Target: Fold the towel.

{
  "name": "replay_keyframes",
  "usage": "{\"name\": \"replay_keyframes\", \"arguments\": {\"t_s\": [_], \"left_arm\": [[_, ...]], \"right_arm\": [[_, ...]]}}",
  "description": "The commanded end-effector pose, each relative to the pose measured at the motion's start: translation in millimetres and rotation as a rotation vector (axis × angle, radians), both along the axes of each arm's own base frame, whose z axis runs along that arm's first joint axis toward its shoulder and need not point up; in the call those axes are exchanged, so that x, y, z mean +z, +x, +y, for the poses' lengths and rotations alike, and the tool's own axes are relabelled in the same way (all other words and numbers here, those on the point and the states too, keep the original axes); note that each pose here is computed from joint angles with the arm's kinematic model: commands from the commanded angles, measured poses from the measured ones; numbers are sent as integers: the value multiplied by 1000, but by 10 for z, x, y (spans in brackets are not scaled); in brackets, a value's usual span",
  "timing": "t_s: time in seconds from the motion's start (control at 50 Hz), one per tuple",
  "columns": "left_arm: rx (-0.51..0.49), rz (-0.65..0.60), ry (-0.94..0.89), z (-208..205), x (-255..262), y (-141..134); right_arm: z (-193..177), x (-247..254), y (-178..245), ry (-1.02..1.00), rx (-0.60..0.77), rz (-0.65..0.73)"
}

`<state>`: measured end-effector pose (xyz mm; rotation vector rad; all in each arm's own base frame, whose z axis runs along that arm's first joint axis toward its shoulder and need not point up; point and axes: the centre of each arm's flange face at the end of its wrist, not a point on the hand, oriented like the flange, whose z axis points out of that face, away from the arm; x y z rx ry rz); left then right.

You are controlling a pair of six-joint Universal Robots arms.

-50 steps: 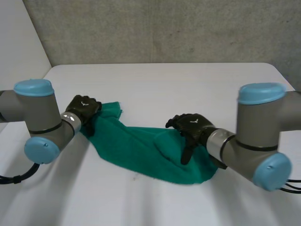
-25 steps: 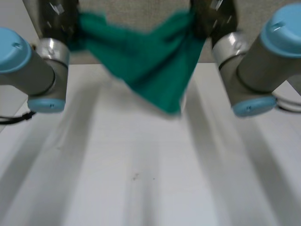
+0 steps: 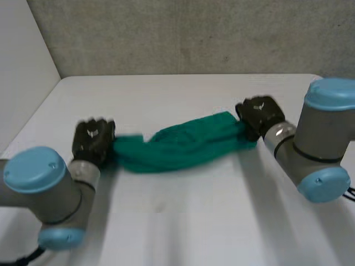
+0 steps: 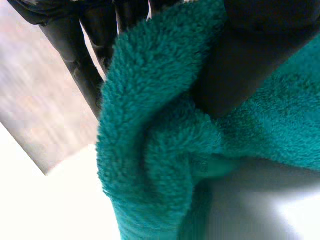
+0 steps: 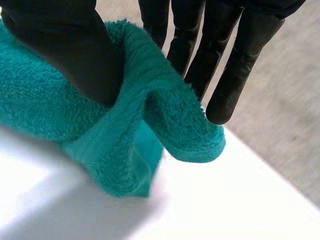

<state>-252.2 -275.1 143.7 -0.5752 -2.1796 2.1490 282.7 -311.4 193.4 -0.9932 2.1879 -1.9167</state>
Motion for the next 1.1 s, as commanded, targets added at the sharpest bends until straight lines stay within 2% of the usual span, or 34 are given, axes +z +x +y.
{"name": "replay_keyframes", "arguments": {"t_s": [0.02,0.12,0.28,0.38,0.48,0.58,0.7,0.8,0.94,0.96,1.0,1.1], "left_arm": [[-11,-132,294,454,-183,151],[-23,-187,383,629,60,210],[-43,-94,176,405,718,57],[-86,-86,129,171,813,-113],[-167,-209,167,-57,563,-301],[-243,-422,209,-174,231,-446],[-262,-511,235,-214,1,-483],[-238,-511,231,-298,-37,-497],[-204,-459,189,-318,170,-481],[-171,-393,135,-261,481,-421],[-154,-358,119,-213,605,-355],[-111,-288,98,-95,837,-179]], "right_arm": [[135,-197,-50,71,10,44],[204,-181,-79,67,15,65],[297,-182,-116,74,18,67],[340,-207,-108,87,44,66],[352,-223,-107,94,54,65],[357,-222,-108,96,56,65],[358,-222,-106,94,58,67],[343,-208,-102,88,57,65],[328,-157,-127,65,56,107],[317,-93,-155,39,55,133],[300,-24,-204,12,51,175],[357,182,-360,-18,78,378]]}}
